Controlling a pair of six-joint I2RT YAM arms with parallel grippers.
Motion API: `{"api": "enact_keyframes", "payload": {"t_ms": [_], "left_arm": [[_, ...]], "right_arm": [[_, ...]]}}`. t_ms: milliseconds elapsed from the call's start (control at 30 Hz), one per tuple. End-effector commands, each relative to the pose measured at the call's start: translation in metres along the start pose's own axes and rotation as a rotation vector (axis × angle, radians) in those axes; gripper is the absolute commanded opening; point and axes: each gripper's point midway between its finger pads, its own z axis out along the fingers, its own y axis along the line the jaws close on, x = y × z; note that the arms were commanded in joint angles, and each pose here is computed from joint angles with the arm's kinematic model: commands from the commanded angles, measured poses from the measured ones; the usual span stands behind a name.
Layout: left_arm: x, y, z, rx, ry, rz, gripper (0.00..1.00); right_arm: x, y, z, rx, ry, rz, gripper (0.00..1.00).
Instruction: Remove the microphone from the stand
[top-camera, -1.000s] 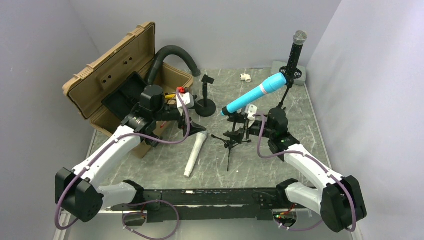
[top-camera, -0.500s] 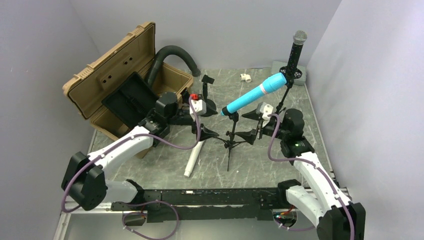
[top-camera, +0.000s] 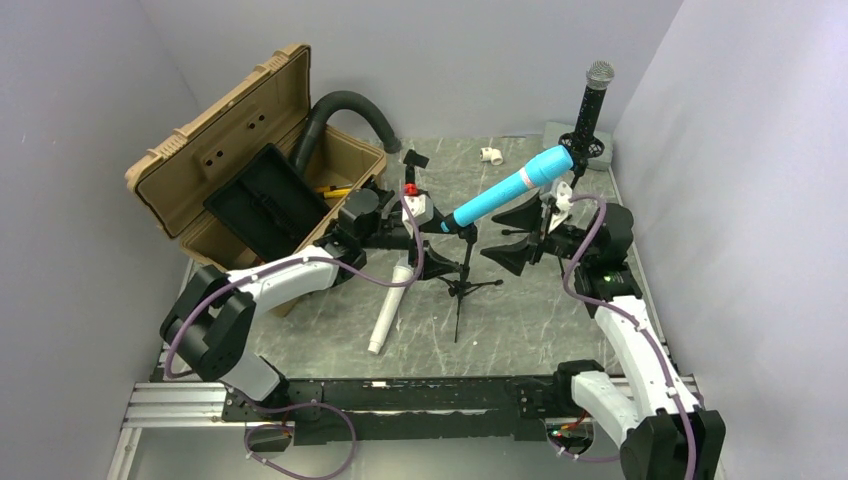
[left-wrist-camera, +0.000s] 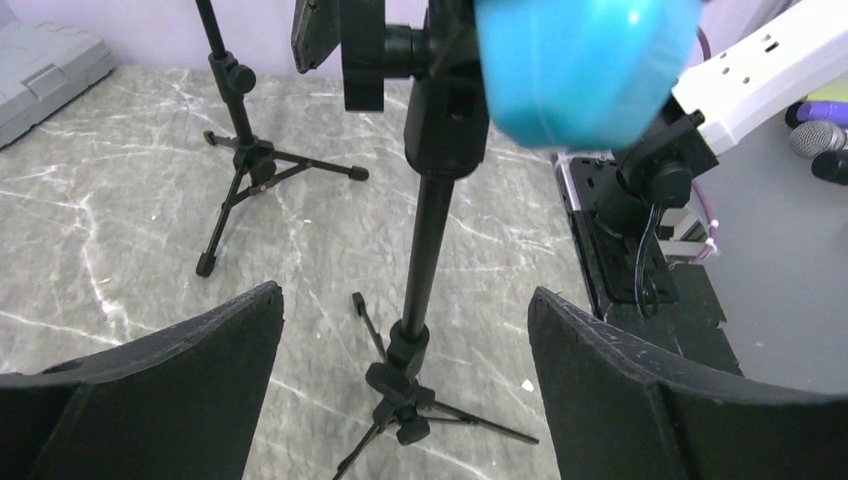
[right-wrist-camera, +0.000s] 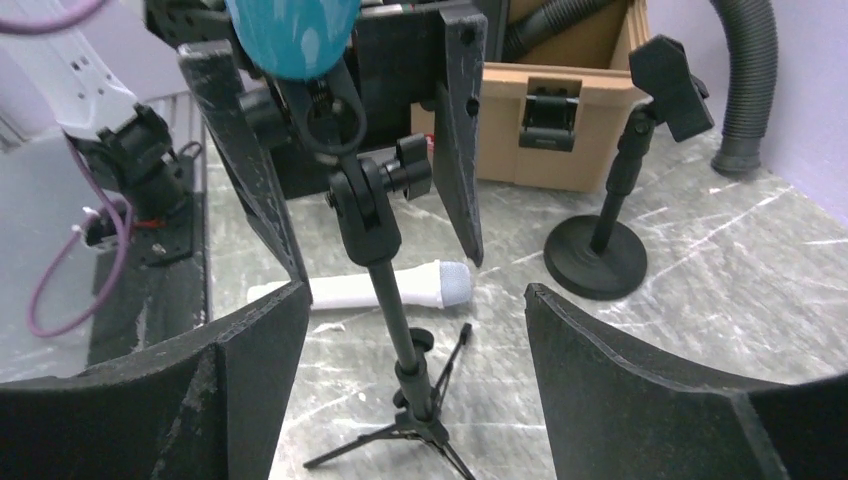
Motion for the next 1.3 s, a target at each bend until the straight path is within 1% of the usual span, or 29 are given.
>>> {"api": "enact_keyframes", "payload": {"t_ms": [0, 33, 133, 267, 500, 633, 833, 933, 1033, 1067, 1167, 1267], "left_arm": [[-0.041, -0.003, 0.014, 0.047, -0.131, 0.060, 0.91], [-0.041, -0.003, 0.015, 0.050, -0.142, 0.058, 0.88], [-0.038, -0.001, 0.019, 0.051, -0.162, 0.036, 0.85], [-0.034, -0.003, 0.025, 0.069, -0.158, 0.019, 0.80], [-0.031, -0.001, 0.034, 0.083, -0.141, -0.015, 0.65], [-0.029, 0.000, 0.037, 0.089, -0.131, -0.029, 0.54], [-0.027, -0.003, 0.041, 0.108, -0.111, -0.032, 0.35], [-0.025, -0.004, 0.042, 0.112, -0.102, -0.027, 0.29], [-0.023, -0.005, 0.042, 0.112, -0.092, -0.022, 0.20], [-0.021, -0.005, 0.042, 0.111, -0.088, -0.022, 0.17], [-0.020, -0.005, 0.042, 0.108, -0.083, -0.018, 0.01], [-0.017, -0.006, 0.042, 0.103, -0.079, -0.020, 0.00]], "right_arm": [[-0.042, 0.011, 0.001, -0.072, -0.100, -0.001, 0.81], [-0.046, 0.012, 0.000, -0.080, -0.117, 0.002, 0.81], [-0.053, 0.015, -0.003, -0.088, -0.161, 0.024, 0.81], [-0.065, 0.019, -0.007, -0.098, -0.207, 0.034, 0.81], [-0.092, 0.024, -0.009, -0.111, -0.254, 0.063, 0.81], [-0.102, 0.021, -0.008, -0.105, -0.276, 0.078, 0.81], [-0.117, 0.021, -0.008, -0.109, -0.310, 0.105, 0.82], [-0.124, 0.020, -0.008, -0.112, -0.330, 0.123, 0.83], [-0.129, 0.018, -0.008, -0.110, -0.349, 0.139, 0.84], [-0.130, 0.016, -0.007, -0.106, -0.355, 0.147, 0.84], [-0.133, 0.013, -0.007, -0.102, -0.377, 0.163, 0.85], [-0.137, 0.013, -0.007, -0.112, -0.395, 0.170, 0.85]]}}
